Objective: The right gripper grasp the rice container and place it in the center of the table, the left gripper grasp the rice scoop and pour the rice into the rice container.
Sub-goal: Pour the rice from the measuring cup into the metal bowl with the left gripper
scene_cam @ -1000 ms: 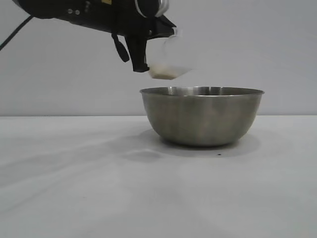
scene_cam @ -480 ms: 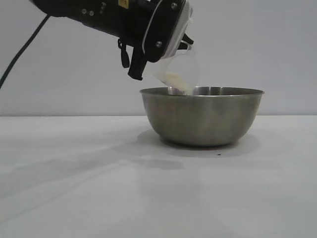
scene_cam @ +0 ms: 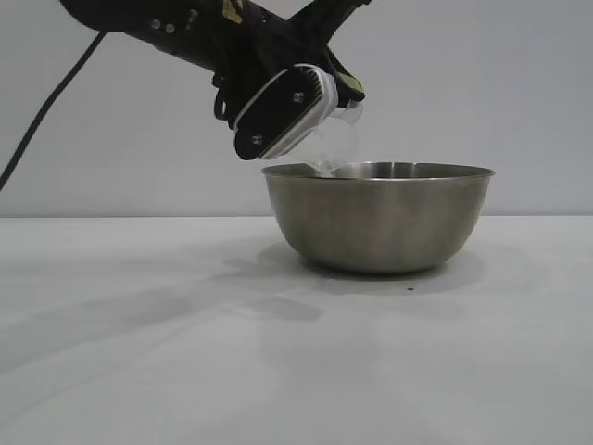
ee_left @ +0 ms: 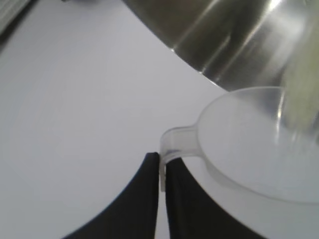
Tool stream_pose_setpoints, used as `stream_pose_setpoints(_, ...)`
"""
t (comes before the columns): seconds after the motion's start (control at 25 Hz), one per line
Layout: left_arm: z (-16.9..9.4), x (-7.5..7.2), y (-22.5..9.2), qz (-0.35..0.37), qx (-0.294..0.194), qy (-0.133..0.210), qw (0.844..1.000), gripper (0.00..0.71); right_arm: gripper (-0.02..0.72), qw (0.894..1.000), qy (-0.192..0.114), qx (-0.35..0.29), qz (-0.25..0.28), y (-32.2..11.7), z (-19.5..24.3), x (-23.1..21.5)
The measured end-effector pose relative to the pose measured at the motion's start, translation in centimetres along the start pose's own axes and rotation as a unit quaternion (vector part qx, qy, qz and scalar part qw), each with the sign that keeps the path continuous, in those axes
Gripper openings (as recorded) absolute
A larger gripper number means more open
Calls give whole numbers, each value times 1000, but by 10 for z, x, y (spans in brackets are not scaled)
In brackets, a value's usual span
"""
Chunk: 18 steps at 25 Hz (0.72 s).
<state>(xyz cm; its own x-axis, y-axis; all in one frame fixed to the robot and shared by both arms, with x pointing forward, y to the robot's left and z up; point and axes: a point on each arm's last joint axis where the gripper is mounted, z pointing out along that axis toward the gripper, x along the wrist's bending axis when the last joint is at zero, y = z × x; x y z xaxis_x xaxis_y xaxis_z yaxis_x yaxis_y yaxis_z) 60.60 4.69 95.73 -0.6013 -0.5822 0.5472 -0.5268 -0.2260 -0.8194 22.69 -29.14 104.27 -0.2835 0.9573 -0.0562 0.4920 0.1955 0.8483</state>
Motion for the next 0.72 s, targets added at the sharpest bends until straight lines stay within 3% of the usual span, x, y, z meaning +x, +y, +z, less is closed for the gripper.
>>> stream_pose_setpoints(0.28,1,7,1,5,3,21,1000,0,55,1000,0,0,0,0,0,0)
stream_pose_setpoints(0.36,1,7,-1,-16,18,18,1000,0,55,1000,0,0,0,0,0,0)
stream_pose_setpoints(0.44,1,4,-8,-82,55,10,995,0,55,1000,0,0,0,0,0,0)
stream_pose_setpoints(0.56,-2,-1,-21,-208,132,5,969,0,55,1000,0,0,0,0,0,0)
stream_pose_setpoints(0.72,-7,-10,-33,-371,212,7,904,0,55,1000,0,0,0,0,0,0)
